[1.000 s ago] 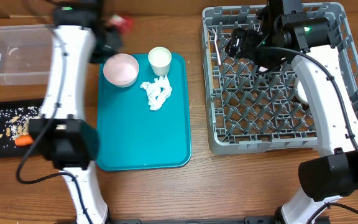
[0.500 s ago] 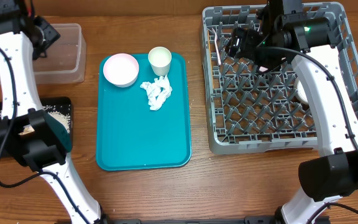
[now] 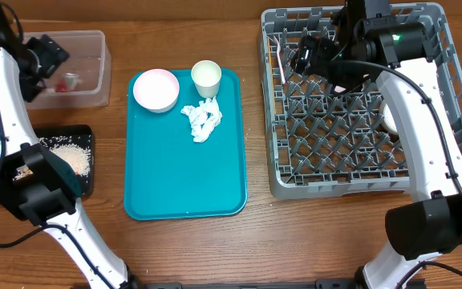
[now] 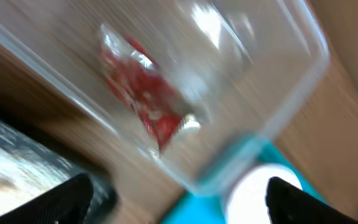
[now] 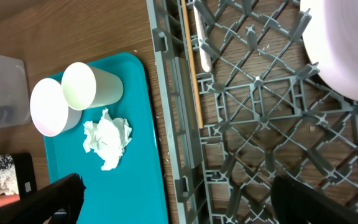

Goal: Sort waste into correct bins and load items into the dishwasher rack
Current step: 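Carry the red wrapper left and drop it into the clear bin, then reach the left gripper back to the tray and grasp the white tissue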

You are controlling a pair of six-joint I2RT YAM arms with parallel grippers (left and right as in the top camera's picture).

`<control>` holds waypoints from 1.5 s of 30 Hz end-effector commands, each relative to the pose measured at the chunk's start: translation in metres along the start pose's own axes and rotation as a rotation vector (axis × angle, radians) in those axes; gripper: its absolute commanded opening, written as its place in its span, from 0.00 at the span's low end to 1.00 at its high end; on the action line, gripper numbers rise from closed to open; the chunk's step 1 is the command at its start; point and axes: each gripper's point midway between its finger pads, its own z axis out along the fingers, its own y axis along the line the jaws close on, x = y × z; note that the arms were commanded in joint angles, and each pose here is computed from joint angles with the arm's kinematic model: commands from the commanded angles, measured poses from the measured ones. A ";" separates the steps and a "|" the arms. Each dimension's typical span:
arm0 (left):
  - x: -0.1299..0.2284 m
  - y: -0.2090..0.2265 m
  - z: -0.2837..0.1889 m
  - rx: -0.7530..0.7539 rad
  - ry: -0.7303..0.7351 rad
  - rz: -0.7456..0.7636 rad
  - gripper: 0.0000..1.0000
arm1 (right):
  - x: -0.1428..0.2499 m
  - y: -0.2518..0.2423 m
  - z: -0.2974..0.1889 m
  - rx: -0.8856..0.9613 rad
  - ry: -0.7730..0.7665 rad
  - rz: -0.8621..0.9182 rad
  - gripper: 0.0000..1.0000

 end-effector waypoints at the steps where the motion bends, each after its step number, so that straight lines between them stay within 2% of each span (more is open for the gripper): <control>1: 0.046 -0.059 -0.022 0.211 0.135 0.118 0.80 | -0.001 -0.001 0.001 0.003 -0.004 0.005 1.00; 3: 0.071 -0.074 -0.020 0.206 0.191 0.178 0.79 | -0.001 -0.001 0.001 0.003 -0.004 0.005 1.00; 7: 0.144 -0.117 -0.015 0.180 0.298 0.429 0.80 | -0.001 -0.001 0.001 0.003 -0.004 0.005 1.00; 10: 0.185 -0.128 -0.013 0.121 0.341 0.601 0.81 | -0.001 -0.001 0.001 0.003 -0.004 0.005 1.00; 14: 0.224 -0.128 -0.001 -0.021 0.360 0.733 0.83 | -0.001 -0.001 0.001 0.003 -0.004 0.005 1.00; 19: 0.262 -0.129 0.030 -0.117 0.354 0.811 0.83 | -0.001 -0.001 0.001 0.003 -0.004 0.005 1.00; 23: 0.280 -0.130 0.052 -0.130 0.341 0.885 0.83 | -0.001 -0.001 0.001 0.003 -0.004 0.005 1.00; 24: 0.285 -0.131 0.063 -0.132 0.322 0.951 0.84 | -0.001 -0.001 0.001 0.003 -0.004 0.005 1.00; 30: 0.295 -0.132 0.100 -0.152 0.230 1.107 0.87 | -0.001 -0.001 0.001 0.003 -0.004 0.005 1.00; 38: 0.299 -0.120 0.116 -0.171 0.224 1.131 0.86 | -0.001 -0.001 0.001 0.003 -0.004 0.005 1.00; 41: 0.303 -0.113 0.120 -0.181 0.239 1.132 0.77 | -0.001 -0.001 0.001 0.003 -0.004 0.005 1.00; 43: 0.306 -0.108 0.122 -0.187 0.254 1.133 0.63 | -0.001 -0.001 0.001 0.003 -0.004 0.005 1.00; 44: 0.307 -0.106 0.123 -0.192 0.260 1.133 0.49 | -0.001 -0.001 0.001 0.003 -0.004 0.005 1.00; 45: 0.307 -0.104 0.123 -0.195 0.264 1.133 0.17 | -0.001 -0.001 0.001 0.003 -0.004 0.005 1.00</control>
